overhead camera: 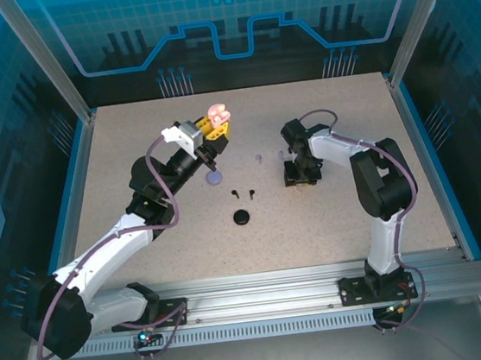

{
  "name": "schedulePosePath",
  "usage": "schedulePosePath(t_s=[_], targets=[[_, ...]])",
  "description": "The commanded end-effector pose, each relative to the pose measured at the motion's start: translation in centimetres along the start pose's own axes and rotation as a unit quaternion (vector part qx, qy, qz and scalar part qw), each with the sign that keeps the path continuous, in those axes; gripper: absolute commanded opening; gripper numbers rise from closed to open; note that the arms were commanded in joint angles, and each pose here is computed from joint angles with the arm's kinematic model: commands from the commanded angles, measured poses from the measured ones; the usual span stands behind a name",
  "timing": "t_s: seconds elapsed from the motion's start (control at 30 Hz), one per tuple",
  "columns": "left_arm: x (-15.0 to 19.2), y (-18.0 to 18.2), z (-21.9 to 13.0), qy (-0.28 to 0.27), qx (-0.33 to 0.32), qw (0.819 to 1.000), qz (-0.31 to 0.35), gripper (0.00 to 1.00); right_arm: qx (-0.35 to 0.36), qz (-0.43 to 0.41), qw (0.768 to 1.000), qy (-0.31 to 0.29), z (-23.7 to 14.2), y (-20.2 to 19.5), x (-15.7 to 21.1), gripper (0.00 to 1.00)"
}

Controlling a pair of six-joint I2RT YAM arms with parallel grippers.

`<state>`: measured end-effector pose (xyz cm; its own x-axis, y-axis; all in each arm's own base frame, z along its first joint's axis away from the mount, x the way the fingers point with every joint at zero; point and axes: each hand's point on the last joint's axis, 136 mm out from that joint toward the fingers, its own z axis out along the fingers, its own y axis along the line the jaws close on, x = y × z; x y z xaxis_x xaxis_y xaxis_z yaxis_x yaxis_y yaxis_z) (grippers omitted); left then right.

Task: Insert the wireless bluetooth earbuds into the charging case

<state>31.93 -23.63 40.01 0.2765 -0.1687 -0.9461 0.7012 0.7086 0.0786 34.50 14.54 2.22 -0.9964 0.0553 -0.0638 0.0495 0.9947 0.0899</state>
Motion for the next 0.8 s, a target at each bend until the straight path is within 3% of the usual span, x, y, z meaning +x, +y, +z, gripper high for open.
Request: schedulePosePath(t_s=[0.0, 0.37, 0.77], targets=[[-1.6, -0.1, -0.3, -0.021, -0.003, 1.0, 0.005, 0.0, 0.013, -0.006, 1.0, 0.008, 0.7, -0.1, 0.3, 0.39], [-1.5, -0.1, -0.3, -0.02, -0.005, 1.0, 0.005, 0.0, 0.012, -0.008, 1.0, 0.015, 1.4, 0.2, 0.6, 0.32], [-1.5, -0.1, -0.2, -0.022, -0.004, 1.0, 0.005, 0.0, -0.012, -0.005, 1.0, 0.011, 0.9, 1.4, 0.7, 0.13]])
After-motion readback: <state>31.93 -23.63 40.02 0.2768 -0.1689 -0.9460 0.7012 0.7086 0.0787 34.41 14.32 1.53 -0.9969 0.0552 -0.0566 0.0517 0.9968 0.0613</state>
